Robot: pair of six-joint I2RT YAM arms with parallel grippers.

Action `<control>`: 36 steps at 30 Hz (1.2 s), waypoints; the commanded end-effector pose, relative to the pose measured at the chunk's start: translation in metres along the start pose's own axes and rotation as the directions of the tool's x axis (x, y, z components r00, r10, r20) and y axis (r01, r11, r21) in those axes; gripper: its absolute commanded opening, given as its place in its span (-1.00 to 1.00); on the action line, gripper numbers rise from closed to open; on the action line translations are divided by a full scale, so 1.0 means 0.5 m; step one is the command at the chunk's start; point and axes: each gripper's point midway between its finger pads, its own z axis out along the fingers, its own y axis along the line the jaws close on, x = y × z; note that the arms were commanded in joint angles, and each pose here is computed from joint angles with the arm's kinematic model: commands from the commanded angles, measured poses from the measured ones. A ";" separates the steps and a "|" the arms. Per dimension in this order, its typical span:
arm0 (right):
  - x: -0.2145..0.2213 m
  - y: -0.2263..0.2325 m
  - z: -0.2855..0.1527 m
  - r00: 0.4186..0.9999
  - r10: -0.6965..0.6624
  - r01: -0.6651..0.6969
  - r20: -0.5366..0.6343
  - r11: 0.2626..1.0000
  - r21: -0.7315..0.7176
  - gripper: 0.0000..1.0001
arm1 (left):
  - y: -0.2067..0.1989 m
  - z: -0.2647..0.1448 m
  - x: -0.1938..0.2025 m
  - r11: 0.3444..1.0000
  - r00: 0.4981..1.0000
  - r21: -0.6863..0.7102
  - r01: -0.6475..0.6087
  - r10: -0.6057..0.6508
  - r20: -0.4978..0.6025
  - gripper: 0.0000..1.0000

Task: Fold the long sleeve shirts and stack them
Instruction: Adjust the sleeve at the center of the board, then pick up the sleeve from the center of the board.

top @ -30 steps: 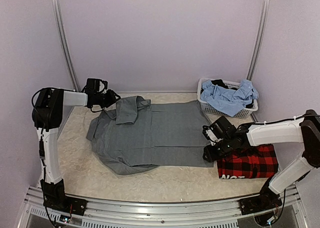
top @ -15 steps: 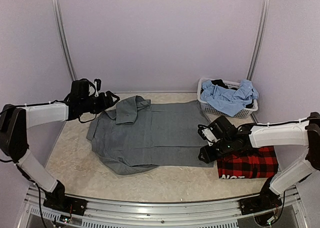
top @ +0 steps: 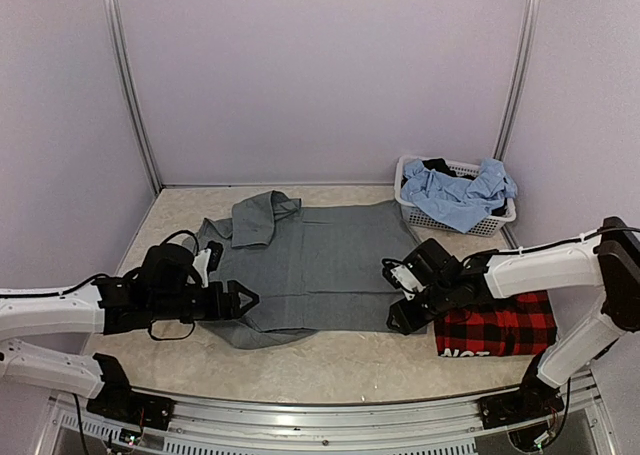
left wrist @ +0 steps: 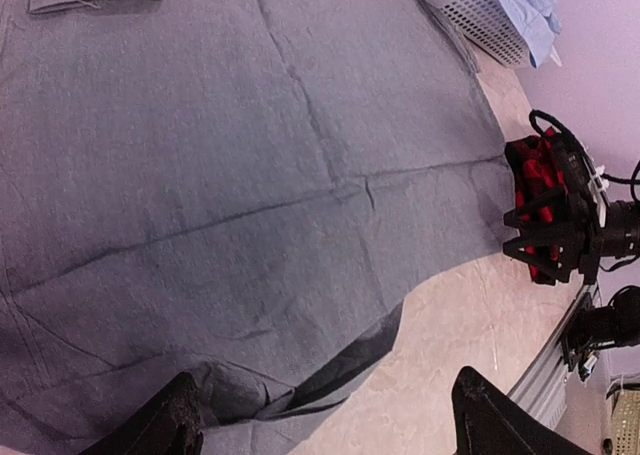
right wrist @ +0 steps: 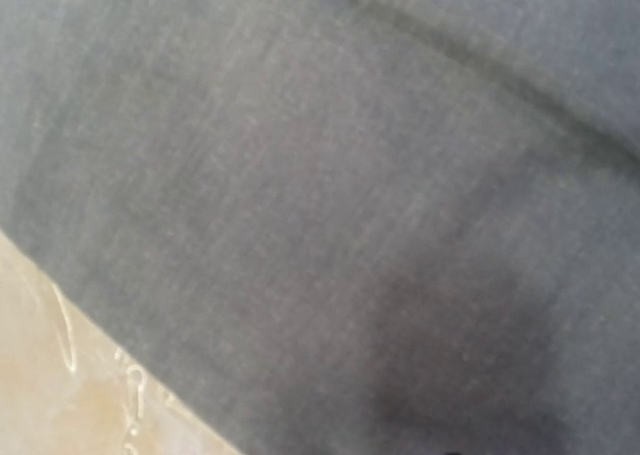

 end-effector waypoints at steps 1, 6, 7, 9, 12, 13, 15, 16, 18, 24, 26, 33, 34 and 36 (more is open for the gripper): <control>-0.014 0.005 -0.001 1.000 -0.010 0.009 0.007 1.000 0.014 -0.03 | 0.004 0.001 0.068 0.995 0.999 -0.095 0.027 -0.032 -0.044 0.63; -0.017 0.006 -0.009 1.000 0.001 -0.001 0.018 1.000 0.012 -0.03 | -0.020 0.023 0.134 0.988 0.993 -0.146 -0.050 0.034 -0.112 0.63; -0.016 0.008 -0.008 1.000 0.002 -0.002 0.019 1.000 0.006 -0.03 | -0.020 0.029 0.141 0.981 0.991 -0.176 -0.081 0.059 -0.124 0.63; -0.013 0.009 -0.007 1.000 0.006 -0.006 0.015 1.000 0.000 -0.04 | -0.013 0.040 0.146 0.956 0.984 -0.257 -0.140 0.107 -0.140 0.62; 0.001 0.006 -0.002 1.000 0.016 -0.016 0.001 1.000 0.003 -0.05 | 0.002 0.058 0.152 0.896 0.969 -0.381 -0.229 0.173 -0.174 0.63; 0.003 0.006 -0.004 1.000 0.018 -0.018 0.003 1.000 0.003 -0.05 | 0.000 0.062 0.153 0.878 0.963 -0.404 -0.257 0.196 -0.186 0.63; 0.007 0.004 -0.006 1.000 0.026 -0.026 0.005 1.000 0.005 -0.05 | 0.012 0.081 0.177 0.829 0.937 -0.448 -0.334 0.241 -0.252 0.61; 0.008 0.003 -0.007 1.000 0.028 -0.028 0.007 1.000 0.007 -0.05 | 0.008 0.089 0.183 0.819 0.930 -0.453 -0.352 0.252 -0.267 0.59; 0.011 0.001 -0.008 1.000 0.029 -0.029 0.007 1.000 0.011 -0.04 | 0.006 0.104 0.200 0.802 0.915 -0.455 -0.387 0.271 -0.300 0.52; 0.015 -0.001 -0.006 1.000 0.029 -0.029 0.002 0.999 0.014 -0.04 | 0.013 0.120 0.225 0.775 0.890 -0.458 -0.436 0.296 -0.346 0.28; 0.012 0.001 -0.004 1.000 0.029 -0.029 0.002 1.000 0.010 -0.05 | 0.014 0.124 0.232 0.774 0.881 -0.446 -0.450 0.303 -0.363 0.19; 0.015 -0.002 -0.002 1.000 0.030 -0.030 -0.001 0.999 0.017 -0.05 | 0.009 0.122 0.236 0.776 0.868 -0.422 -0.469 0.317 -0.383 -0.62; 0.014 -0.002 -0.003 1.000 0.030 -0.030 -0.001 0.999 0.018 -0.05 | 0.005 0.120 0.233 0.775 0.864 -0.414 -0.477 0.326 -0.384 -0.77; 0.014 -0.004 -0.004 1.000 0.030 -0.030 -0.001 0.999 0.023 -0.05 | -0.012 0.113 0.222 0.781 0.856 -0.388 -0.490 0.348 -0.383 -1.00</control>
